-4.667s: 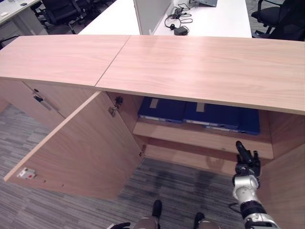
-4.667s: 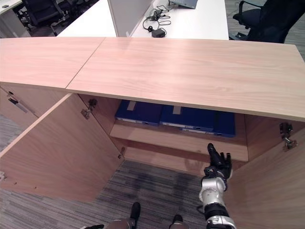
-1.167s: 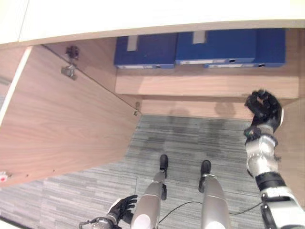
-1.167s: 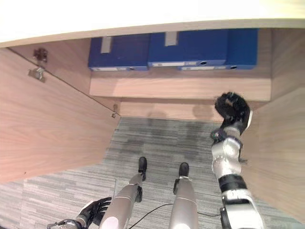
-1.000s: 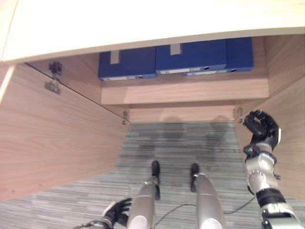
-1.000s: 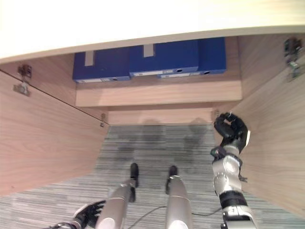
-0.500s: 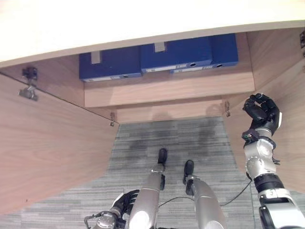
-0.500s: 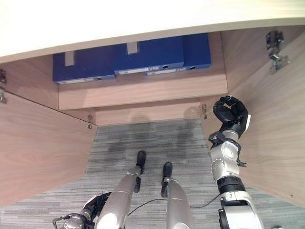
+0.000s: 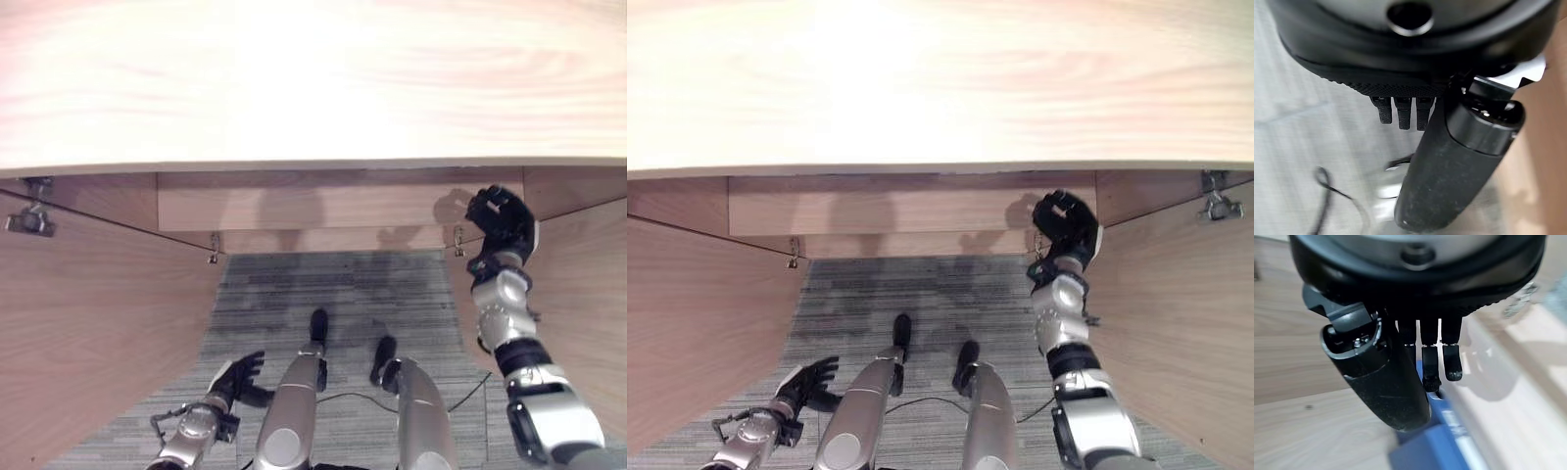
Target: Put the empty folder in the office cabinet
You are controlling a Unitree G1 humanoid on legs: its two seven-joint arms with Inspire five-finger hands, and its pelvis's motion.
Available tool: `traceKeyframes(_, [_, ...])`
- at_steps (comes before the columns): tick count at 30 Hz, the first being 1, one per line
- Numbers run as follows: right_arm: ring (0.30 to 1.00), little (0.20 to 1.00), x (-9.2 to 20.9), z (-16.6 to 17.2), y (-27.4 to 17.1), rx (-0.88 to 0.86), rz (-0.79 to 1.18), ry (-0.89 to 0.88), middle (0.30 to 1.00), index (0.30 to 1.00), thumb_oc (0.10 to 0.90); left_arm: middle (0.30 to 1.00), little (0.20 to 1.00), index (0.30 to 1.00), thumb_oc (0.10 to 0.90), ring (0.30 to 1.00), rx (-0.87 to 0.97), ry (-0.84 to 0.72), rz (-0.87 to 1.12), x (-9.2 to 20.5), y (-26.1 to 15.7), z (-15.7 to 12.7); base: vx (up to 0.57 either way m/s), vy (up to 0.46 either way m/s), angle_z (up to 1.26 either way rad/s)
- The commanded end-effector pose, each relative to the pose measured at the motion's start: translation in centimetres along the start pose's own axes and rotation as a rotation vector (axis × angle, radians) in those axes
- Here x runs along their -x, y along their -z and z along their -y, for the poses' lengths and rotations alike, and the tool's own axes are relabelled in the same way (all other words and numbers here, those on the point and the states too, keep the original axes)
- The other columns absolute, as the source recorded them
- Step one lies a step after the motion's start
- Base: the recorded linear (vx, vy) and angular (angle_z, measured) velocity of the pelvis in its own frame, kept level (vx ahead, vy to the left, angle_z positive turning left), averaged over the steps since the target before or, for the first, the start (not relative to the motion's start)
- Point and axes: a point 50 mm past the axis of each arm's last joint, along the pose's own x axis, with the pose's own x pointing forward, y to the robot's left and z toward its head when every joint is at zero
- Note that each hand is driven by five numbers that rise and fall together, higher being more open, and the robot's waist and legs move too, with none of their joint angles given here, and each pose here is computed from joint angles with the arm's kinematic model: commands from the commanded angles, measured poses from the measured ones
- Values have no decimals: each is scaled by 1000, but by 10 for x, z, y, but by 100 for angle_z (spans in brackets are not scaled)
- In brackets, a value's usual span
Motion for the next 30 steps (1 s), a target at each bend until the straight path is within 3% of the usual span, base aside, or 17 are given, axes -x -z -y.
traceKeyframes(1, [300,300,-23,24,-65,73,230,47,300,300,400,900,900,900,800,900,65,84,92,3,-6,25,106,-167,28])
traceKeyframes(5, [300,300,-43,29,-115,111,326,118,300,300,400,900,900,900,800,900,61,70,65,4,2,24,43,-127,64])
traceKeyframes(11, [300,300,-57,38,-185,67,439,205,300,300,400,900,900,900,800,900,-71,198,-14,23,31,35,41,-107,4])
traceKeyframes(30, [300,300,-53,45,-279,213,558,334,300,300,400,900,900,900,800,900,-95,228,-46,36,41,23,24,-99,18])
